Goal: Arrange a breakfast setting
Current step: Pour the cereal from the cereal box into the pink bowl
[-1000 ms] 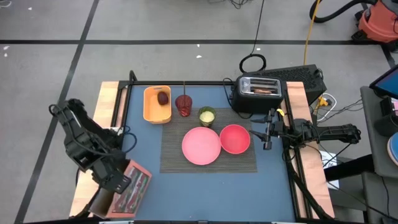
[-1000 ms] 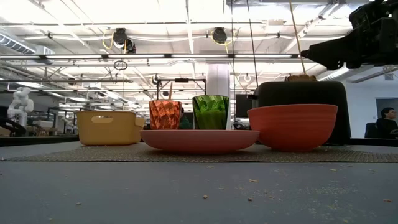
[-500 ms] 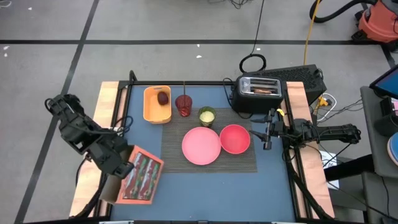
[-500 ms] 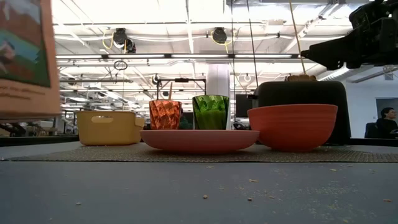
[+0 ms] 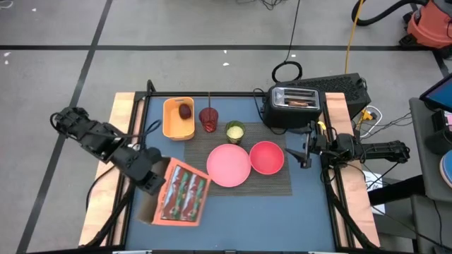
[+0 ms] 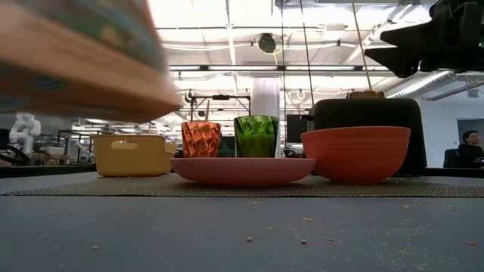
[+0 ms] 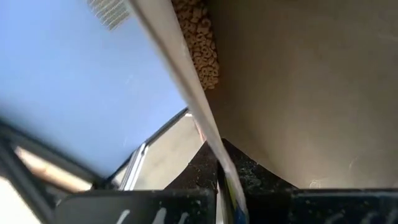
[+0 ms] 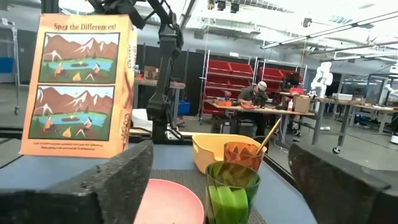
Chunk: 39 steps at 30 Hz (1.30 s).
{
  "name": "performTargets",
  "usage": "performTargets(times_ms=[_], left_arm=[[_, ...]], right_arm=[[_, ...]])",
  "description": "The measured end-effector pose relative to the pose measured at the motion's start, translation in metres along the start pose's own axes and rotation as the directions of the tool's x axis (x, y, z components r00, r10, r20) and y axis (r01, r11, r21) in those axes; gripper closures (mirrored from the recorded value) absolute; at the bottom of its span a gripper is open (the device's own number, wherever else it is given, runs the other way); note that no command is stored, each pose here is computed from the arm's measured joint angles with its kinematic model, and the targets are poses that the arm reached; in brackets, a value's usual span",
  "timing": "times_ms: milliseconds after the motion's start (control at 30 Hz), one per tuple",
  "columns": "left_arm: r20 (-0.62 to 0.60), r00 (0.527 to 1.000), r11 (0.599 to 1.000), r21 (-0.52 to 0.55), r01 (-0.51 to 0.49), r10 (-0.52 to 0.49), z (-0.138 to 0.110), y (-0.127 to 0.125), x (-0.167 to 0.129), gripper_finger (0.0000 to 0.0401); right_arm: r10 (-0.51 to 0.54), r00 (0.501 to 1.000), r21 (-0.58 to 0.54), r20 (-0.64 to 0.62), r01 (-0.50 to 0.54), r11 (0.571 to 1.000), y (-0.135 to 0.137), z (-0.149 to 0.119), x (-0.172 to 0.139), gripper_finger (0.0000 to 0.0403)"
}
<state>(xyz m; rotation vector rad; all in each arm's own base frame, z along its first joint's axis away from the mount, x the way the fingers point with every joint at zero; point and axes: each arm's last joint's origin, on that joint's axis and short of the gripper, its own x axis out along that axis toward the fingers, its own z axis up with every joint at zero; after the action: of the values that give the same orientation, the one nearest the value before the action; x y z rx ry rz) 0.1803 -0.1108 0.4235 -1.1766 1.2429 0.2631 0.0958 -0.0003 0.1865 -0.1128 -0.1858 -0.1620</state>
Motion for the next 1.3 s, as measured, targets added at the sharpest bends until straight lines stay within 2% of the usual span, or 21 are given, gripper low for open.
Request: performTargets(times_ms=[233,400,567,700,800,867,967,1300], left_arm=[[0.067,0.995,0.992,0.111,0.064,-0.071,0.019,-0.006,-0.003,0.0398],[0.129,0.986,0.974,0.214,0.080,-0.109,0.034,-0.009,-0.005,0.0398],[0.158,0.981,0.953,0.296,0.058,-0.109,0.046,-0.011,-0.003,0.0398],[0.169,0.980,0.928,0.370,0.033,-0.102,0.052,-0.014,0.001,0.0398],[0.176,0.977,0.903,0.429,0.030,-0.117,0.058,-0.017,0.003,0.0398],[0.179,0.978,0.892,0.452,0.013,-0.105,0.060,-0.018,0.007,0.0398],[0.185,0.979,0.874,0.486,-0.011,-0.090,0.065,-0.020,0.011,0.0398],[0.178,0.980,0.835,0.549,-0.028,-0.084,0.068,-0.021,0.014,0.0398]], right_arm=[[0.002,1.000,0.019,0.000,-0.002,1.000,0.000,0.000,0.000,0.0022],[0.007,1.000,0.153,-0.002,-0.007,0.988,0.000,0.000,0.000,0.0021],[0.007,1.000,0.290,0.000,-0.007,0.957,0.000,0.000,0.000,0.0021],[0.001,0.998,0.356,0.064,-0.024,0.934,0.000,0.006,0.001,0.0021],[0.030,0.987,0.393,0.159,-0.091,0.915,0.000,0.016,0.002,0.0021],[0.056,0.985,0.394,0.162,-0.116,0.912,0.001,0.017,0.004,0.0021],[0.070,0.994,0.380,0.086,-0.097,0.920,0.003,0.011,0.010,0.0021],[0.080,0.997,0.310,0.008,-0.078,0.947,0.007,0.045,0.052,0.0021]])
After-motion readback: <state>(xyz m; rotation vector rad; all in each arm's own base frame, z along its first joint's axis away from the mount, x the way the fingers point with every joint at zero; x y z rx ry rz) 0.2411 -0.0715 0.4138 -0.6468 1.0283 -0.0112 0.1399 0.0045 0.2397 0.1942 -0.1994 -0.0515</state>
